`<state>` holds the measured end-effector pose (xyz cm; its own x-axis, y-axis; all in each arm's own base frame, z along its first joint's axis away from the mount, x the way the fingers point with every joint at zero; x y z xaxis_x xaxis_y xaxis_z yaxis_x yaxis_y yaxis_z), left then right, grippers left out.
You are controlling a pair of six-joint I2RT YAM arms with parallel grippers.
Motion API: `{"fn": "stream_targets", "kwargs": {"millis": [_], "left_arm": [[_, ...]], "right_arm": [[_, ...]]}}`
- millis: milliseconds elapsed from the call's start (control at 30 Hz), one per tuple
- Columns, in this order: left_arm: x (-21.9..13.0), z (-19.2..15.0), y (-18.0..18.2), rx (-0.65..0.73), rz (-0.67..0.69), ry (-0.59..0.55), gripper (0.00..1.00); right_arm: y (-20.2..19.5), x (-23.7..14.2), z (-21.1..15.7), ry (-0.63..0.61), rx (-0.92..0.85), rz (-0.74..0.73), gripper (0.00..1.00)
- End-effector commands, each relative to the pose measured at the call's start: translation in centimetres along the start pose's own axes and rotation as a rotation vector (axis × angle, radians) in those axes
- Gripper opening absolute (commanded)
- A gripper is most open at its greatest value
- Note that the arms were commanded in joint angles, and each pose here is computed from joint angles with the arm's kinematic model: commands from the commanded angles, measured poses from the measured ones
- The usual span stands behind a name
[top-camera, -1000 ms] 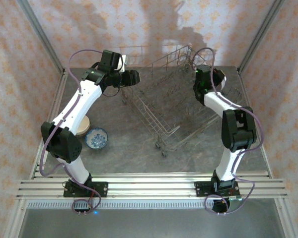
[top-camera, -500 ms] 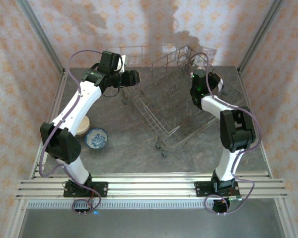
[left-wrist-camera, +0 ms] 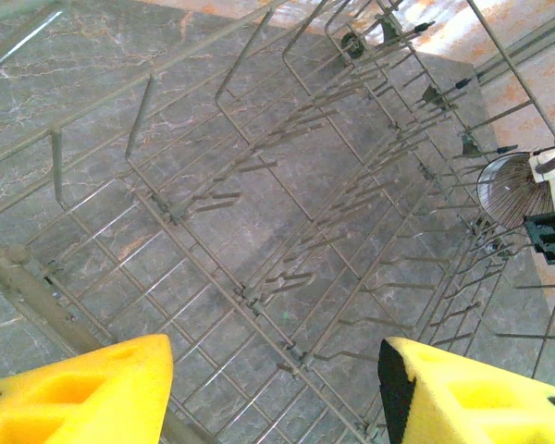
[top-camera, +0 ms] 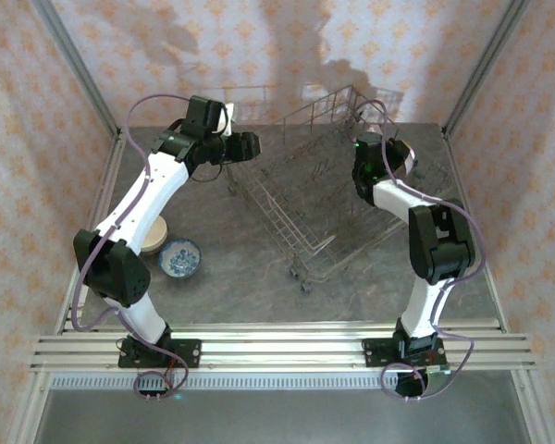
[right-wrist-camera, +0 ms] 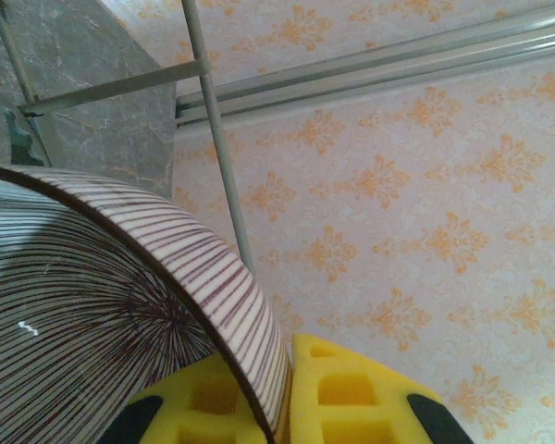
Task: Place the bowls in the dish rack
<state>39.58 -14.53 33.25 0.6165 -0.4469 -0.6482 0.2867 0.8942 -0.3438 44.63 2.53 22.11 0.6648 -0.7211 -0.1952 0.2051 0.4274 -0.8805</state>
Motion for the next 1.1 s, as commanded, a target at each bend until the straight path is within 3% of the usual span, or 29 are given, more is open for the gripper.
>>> {"fn": "stream_targets", "kwargs": {"millis": [0,1067], "left_arm": [[-0.8,-0.2,0.0,0.017,-0.019,-0.005,0.6],[-1.3,0.5,-0.2,0.002,-0.02,-0.016,0.6]], "right_arm": [[1.7,0.2,-1.1,0.075,-0.054,0.017,0.0],[3.6,2.3,-2.1,0.179,-0.008,0.094,0.0]]}}
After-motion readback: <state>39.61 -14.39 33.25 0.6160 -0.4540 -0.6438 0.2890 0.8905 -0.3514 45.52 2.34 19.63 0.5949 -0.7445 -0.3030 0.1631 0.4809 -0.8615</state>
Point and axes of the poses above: each hand's point on the last joint's axis, 136 mm out from that joint toward the fingers, its own x axis out along the fingers, its own y axis along the line the jaws close on, z = x × y, the point moved 8 cm from there along -x, back along the fingers, and after that the axes turned 12 degrees about x, right-handed, at the moved point
